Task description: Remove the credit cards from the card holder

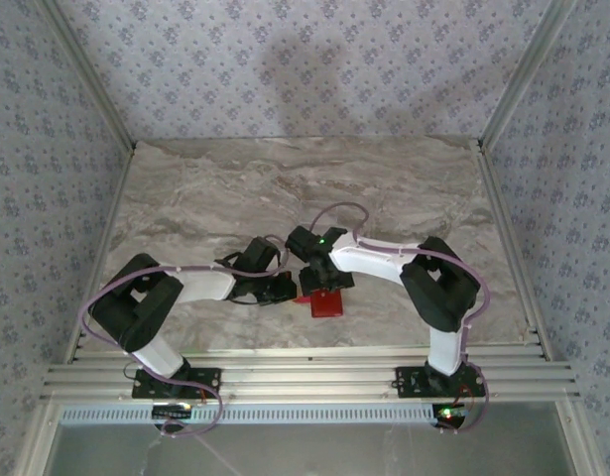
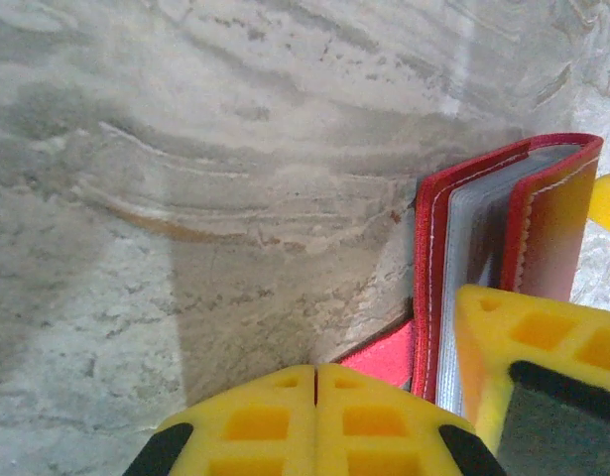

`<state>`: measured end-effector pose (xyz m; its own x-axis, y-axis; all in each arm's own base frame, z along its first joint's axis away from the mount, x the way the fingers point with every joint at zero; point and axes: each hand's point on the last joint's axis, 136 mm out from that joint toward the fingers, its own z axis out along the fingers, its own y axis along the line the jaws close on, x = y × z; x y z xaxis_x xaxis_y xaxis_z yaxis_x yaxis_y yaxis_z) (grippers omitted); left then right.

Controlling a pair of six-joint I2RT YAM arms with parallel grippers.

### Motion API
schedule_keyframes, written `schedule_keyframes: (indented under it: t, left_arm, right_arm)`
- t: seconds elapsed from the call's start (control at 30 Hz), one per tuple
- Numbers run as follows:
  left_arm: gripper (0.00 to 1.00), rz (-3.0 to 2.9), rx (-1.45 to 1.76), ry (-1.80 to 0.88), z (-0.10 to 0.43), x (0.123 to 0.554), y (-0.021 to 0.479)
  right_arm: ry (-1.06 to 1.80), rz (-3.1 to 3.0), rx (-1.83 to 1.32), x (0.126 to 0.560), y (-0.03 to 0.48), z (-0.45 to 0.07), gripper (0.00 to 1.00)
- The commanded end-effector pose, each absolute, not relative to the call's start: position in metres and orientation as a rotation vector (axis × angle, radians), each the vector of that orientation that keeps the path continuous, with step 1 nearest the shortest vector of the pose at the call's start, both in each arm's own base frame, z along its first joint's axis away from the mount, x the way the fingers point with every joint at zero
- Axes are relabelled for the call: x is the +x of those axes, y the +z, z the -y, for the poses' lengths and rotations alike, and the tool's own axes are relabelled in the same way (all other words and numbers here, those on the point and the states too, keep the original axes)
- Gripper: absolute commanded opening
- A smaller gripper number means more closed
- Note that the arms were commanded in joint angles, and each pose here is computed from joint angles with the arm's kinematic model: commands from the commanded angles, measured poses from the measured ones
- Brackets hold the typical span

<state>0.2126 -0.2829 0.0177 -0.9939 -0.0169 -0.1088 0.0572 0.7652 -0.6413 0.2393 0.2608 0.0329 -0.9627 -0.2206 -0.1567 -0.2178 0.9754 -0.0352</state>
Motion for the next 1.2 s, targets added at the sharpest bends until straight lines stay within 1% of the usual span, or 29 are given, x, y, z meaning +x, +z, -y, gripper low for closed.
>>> schedule_keyframes:
  t: [0.0, 0.3, 0.33, 0.43, 0.5, 0.63, 0.67, 0.73, 0.8, 1.03, 1.17]
  left_arm:
    - [0.0, -2.895, 0.027, -0.974, 0.274, 0.205, 0.0]
    - [0.0, -2.896, 0.032, -0.948, 0.273, 0.207, 0.004]
    - [0.0, -2.898, 0.033, -0.944, 0.273, 0.208, 0.004]
    - [0.0, -2.904, 0.036, -0.925, 0.271, 0.209, 0.006]
    - [0.0, -2.904, 0.037, -0.912, 0.269, 0.21, 0.008]
    - [0.0, -2.897, 0.04, -0.905, 0.268, 0.212, 0.017]
    - [0.0, -2.894, 0.044, -0.909, 0.268, 0.212, 0.021]
    - [0.0, -2.872, 0.061, -0.918, 0.27, 0.215, 0.033]
    - [0.0, -2.866, 0.076, -0.906, 0.27, 0.217, 0.042]
    - [0.0, -2.821, 0.138, -0.926, 0.279, 0.222, 0.084]
    - [0.0, -2.819, 0.193, -0.914, 0.288, 0.22, 0.1]
  right_arm:
    - [-0.1, -2.935, -0.284, 0.239, 0.047, -0.243, 0.79]
    - [-0.027, -2.9, -0.23, 0.242, 0.077, -0.228, 0.79]
    - [-0.042, -2.921, -0.228, 0.236, 0.07, -0.219, 0.79]
    - [-0.031, -2.917, -0.207, 0.236, 0.074, -0.21, 0.77]
    - [-0.013, -2.923, -0.199, 0.234, 0.075, -0.204, 0.73]
    - [0.129, -2.953, -0.16, 0.23, 0.071, -0.203, 0.62]
    - [0.155, -2.955, -0.153, 0.23, 0.07, -0.204, 0.61]
    - [0.194, -2.959, -0.137, 0.229, 0.067, -0.203, 0.56]
    - [0.224, -2.965, -0.122, 0.229, 0.062, -0.203, 0.54]
    - [0.248, -2.984, -0.099, 0.23, 0.038, -0.203, 0.59]
    - [0.187, -2.999, -0.156, 0.231, 0.026, -0.197, 0.61]
